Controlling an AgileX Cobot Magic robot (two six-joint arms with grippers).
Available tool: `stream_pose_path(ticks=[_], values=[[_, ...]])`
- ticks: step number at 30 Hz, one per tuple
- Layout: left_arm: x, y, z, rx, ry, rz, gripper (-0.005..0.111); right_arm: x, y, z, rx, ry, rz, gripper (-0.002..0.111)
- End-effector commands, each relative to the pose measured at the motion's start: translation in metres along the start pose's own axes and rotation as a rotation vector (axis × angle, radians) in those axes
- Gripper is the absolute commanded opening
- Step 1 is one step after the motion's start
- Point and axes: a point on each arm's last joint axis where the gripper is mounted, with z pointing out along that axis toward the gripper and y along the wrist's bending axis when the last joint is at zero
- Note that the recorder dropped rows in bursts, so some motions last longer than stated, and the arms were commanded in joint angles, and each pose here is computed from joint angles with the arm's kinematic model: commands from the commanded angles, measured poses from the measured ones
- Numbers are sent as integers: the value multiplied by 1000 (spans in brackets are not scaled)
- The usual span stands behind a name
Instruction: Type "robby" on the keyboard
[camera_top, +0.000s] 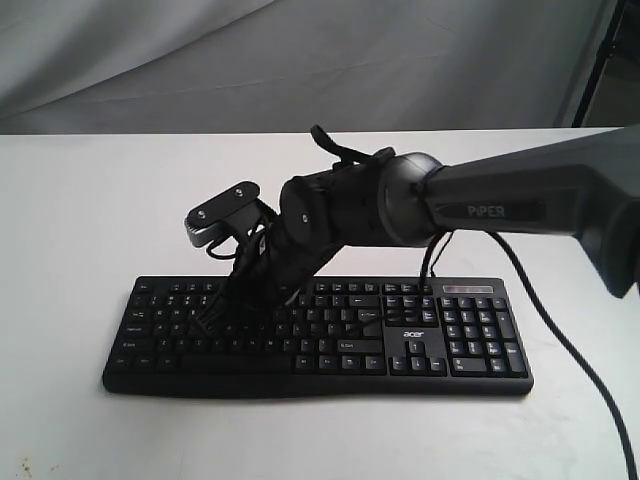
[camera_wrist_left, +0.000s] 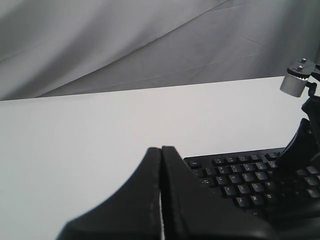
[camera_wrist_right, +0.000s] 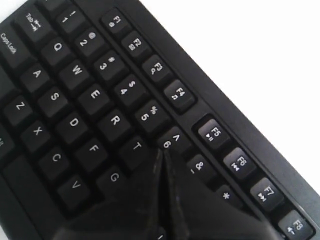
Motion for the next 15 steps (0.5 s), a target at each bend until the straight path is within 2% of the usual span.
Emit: stream_pose_path(ticks=[1, 5, 10, 15], values=[[1, 0, 0, 5, -7, 3, 0, 5, -4, 7, 4, 11, 8, 0], [1, 0, 0, 5, -7, 3, 0, -1, -3, -6, 11, -12, -14, 0], [1, 0, 0, 5, -7, 3, 0, -5, 1, -55, 27, -111, -22, 0], [1, 0, 0, 5, -7, 3, 0, 35, 9, -128, 42, -246, 21, 0]])
